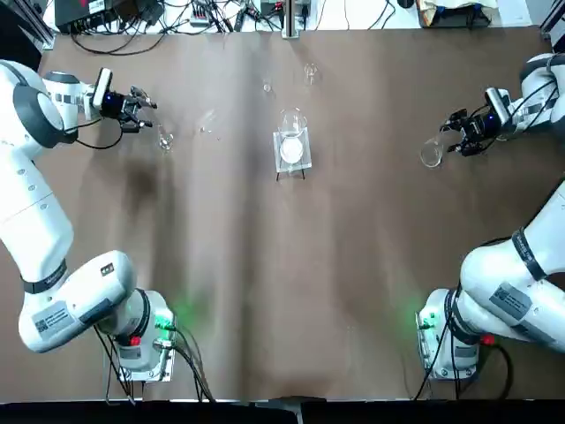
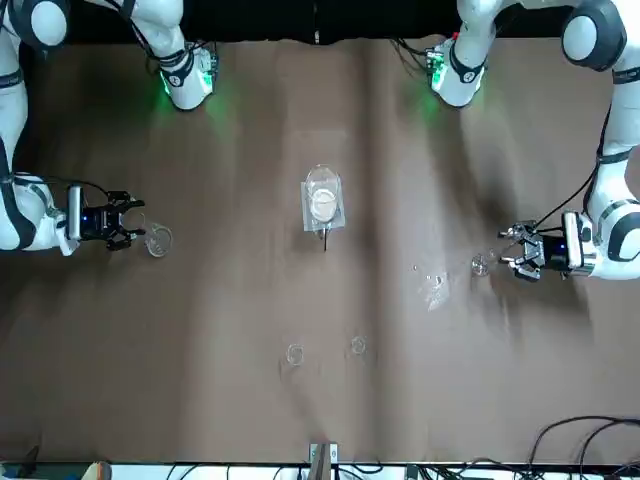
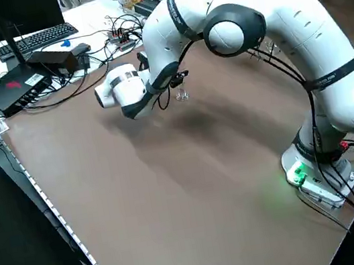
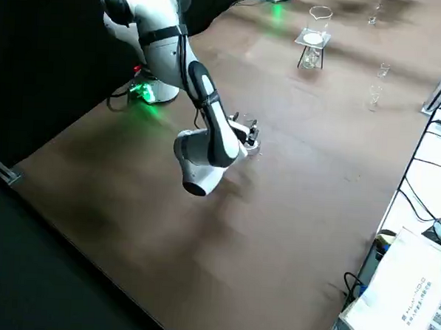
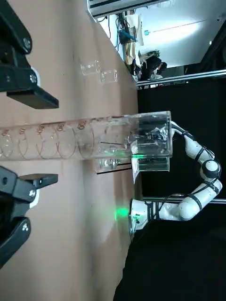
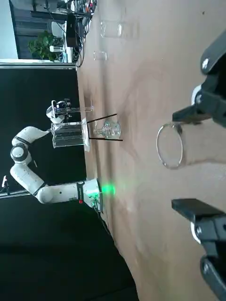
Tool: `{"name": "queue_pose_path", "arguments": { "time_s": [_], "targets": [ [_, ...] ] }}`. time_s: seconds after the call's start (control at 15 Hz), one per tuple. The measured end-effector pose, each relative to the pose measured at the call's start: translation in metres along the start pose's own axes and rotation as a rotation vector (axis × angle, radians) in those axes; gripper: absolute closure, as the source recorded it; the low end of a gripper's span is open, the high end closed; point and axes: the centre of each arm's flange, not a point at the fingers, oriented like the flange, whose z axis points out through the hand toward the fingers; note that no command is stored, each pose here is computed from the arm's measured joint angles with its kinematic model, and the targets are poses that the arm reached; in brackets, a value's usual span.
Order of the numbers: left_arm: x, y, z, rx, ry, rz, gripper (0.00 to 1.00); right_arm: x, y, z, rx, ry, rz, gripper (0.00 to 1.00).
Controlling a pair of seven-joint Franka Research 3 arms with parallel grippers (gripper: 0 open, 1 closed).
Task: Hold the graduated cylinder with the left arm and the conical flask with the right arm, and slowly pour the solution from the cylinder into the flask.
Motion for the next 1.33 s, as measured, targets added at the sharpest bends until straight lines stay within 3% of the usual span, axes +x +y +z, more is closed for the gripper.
{"name": "queue_pose_path", "arguments": {
  "time_s": [0.53,0.6,0.67,0.8,0.93,1.33],
  "targets": [
    [0.0022,-0.0059,0.0086,-0.001,0.010,0.006,0.36,0.0016,0.0047,0.0015,-0.022,0.007,-0.014,0.37],
    [0.0022,-0.0059,0.0085,-0.001,0.010,0.006,0.38,0.0017,0.0052,0.0013,-0.026,0.008,-0.015,0.37],
    [0.0022,-0.0057,0.0081,0.000,0.010,0.006,0.47,0.0019,0.0057,0.0011,-0.029,0.008,-0.017,0.37],
    [0.0021,-0.0054,0.0074,0.001,0.010,0.006,0.50,0.0019,0.0068,-0.0001,-0.034,0.002,-0.033,0.38],
    [0.0020,-0.0053,0.0067,0.003,0.010,0.006,0.65,0.0017,0.0071,-0.0006,-0.037,-0.003,-0.056,0.39],
    [0.0030,-0.0074,0.0091,0.002,0.011,0.009,0.66,0.0015,0.0073,-0.0008,-0.038,-0.005,-0.074,0.44]
  ]
}}
